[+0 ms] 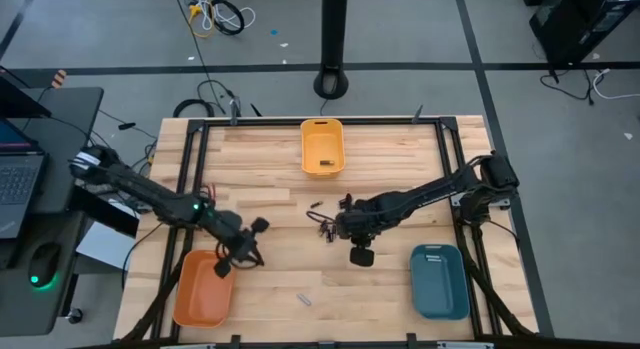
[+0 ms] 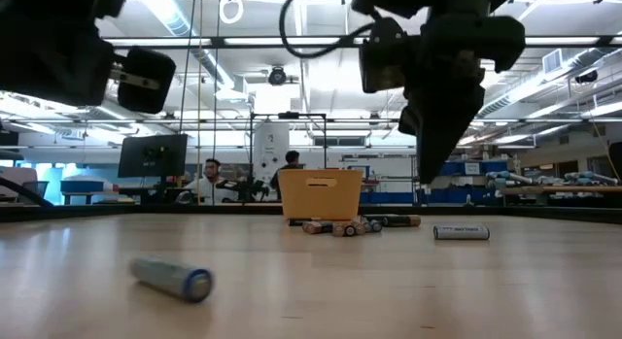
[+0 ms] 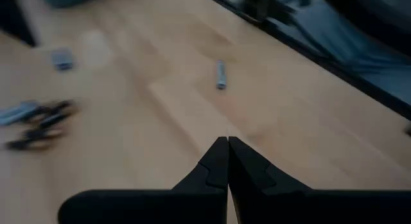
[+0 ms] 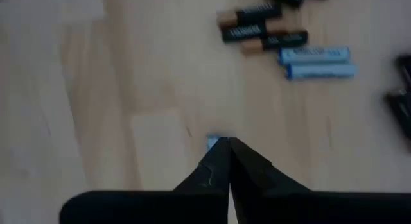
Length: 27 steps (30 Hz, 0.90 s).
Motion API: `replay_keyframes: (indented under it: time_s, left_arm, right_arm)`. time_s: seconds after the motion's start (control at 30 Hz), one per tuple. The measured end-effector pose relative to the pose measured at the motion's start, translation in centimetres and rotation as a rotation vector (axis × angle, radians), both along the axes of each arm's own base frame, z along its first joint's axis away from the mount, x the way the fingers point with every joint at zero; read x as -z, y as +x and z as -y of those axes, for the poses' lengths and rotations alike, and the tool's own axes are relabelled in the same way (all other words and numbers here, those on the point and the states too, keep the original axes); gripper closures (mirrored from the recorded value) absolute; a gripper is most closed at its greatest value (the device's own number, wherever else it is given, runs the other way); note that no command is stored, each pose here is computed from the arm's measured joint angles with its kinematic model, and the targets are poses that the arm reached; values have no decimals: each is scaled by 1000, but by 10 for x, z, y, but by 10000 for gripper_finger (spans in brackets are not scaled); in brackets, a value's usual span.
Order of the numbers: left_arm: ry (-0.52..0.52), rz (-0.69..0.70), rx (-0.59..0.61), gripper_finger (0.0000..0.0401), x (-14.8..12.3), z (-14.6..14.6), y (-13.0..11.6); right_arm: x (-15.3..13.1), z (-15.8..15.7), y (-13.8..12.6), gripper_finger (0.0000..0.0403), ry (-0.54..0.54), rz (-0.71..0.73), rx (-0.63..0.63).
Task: Sort batteries
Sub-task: Put the white battery into the blue bin
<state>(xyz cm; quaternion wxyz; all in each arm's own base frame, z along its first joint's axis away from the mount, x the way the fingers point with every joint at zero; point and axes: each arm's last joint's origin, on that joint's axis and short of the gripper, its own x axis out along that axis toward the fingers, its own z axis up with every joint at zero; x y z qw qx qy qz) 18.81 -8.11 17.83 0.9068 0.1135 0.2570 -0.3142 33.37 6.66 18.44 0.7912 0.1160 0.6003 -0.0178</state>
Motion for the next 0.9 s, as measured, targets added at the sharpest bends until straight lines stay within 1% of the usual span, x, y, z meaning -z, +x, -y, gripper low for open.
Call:
replay_keyframes:
  time_s: [0.13,0.27,0.33,0.43,0.53,0.63,0.73,0.9]
  left_arm:
    - [-21,3,82,389,0,19,9]
    - [-45,-8,129,389,5,40,19]
    - [-56,-20,142,389,9,51,25]
    - [-74,-21,169,389,15,71,37]
    - [-58,-14,180,389,19,93,50]
    - [-27,-32,173,389,29,115,63]
    - [-30,-73,178,389,41,139,77]
    - [-25,-122,178,389,66,179,89]
  right_arm:
    - [-1,-4,3,376,11,34,23]
    - [-1,-6,3,393,11,39,43]
    - [-1,-8,3,395,-9,44,39]
    - [-1,-9,3,385,-41,55,41]
    - [-1,-8,3,380,-57,60,46]
    - [-1,-8,3,388,-64,62,41]
    - [-1,-8,3,396,-69,58,30]
    - [0,-8,3,389,-73,56,40]
